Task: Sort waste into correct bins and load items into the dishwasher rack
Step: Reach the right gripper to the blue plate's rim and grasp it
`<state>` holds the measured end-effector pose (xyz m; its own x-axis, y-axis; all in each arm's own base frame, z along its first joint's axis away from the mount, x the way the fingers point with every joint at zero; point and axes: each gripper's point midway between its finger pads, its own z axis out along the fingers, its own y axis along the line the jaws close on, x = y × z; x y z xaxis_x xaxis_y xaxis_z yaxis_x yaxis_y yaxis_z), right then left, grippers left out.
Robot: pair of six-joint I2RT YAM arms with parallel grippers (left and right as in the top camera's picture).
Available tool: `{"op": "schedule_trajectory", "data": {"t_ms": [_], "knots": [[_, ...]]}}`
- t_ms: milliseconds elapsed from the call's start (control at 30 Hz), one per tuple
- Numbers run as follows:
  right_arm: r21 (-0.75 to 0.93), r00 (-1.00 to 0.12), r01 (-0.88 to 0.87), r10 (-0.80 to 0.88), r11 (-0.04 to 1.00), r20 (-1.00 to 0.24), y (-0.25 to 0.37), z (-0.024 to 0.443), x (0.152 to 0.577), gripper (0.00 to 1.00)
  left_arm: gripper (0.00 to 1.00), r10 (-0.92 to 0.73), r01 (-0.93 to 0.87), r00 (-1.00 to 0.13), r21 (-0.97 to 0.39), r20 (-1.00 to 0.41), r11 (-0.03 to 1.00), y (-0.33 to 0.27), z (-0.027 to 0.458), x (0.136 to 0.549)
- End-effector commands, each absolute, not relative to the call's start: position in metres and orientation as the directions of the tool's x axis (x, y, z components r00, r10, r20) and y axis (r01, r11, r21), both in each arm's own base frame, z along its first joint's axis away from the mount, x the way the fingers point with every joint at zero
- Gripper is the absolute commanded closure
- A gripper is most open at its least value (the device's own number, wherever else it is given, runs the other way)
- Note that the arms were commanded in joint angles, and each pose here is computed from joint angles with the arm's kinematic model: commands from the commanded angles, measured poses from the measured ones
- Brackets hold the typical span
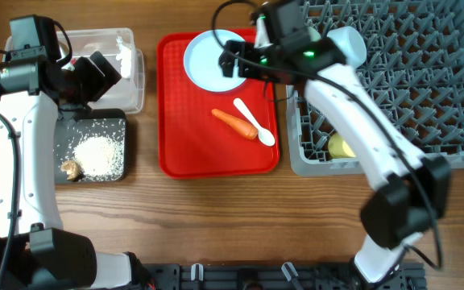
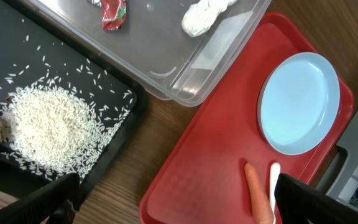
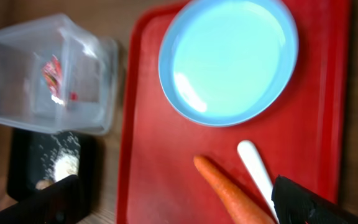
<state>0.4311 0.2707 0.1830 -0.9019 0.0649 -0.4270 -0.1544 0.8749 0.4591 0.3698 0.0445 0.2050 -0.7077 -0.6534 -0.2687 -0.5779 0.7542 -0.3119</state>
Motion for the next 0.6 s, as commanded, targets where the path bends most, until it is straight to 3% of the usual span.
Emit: {"op": "schedule_trajectory", "data": {"t_ms": [0,133,267,333,567], "knots": [[0.410,-0.939,-0.064,0.084,0.910,-0.333,0.279,0.131,0.436,0.00,0.00,-0.658,-0.586,-0.704,-0.307,-0.266,0.750,0.046,0.205,0.367],[0.351,-0.949,0.063,0.165,0.934,-0.268,0.271,0.083,0.443,0.00,0.00,-0.659,-0.587,-0.705,-0.305,-0.263,0.750,0.046,0.204,0.366],[0.272,-0.906,0.206,0.289,0.940,-0.311,0.256,0.056,0.460,0.14,0.00,-0.659,-0.589,-0.707,-0.302,-0.256,0.750,0.046,0.204,0.364],[0.263,-0.885,0.249,0.330,0.932,-0.329,0.257,0.047,0.465,0.16,0.00,-0.659,-0.590,-0.708,-0.300,-0.254,0.749,0.045,0.203,0.364],[0.284,-0.838,0.235,0.342,0.930,-0.425,0.267,0.039,0.489,0.27,0.00,-0.659,-0.593,-0.710,-0.296,-0.247,0.749,0.045,0.203,0.362]]}}
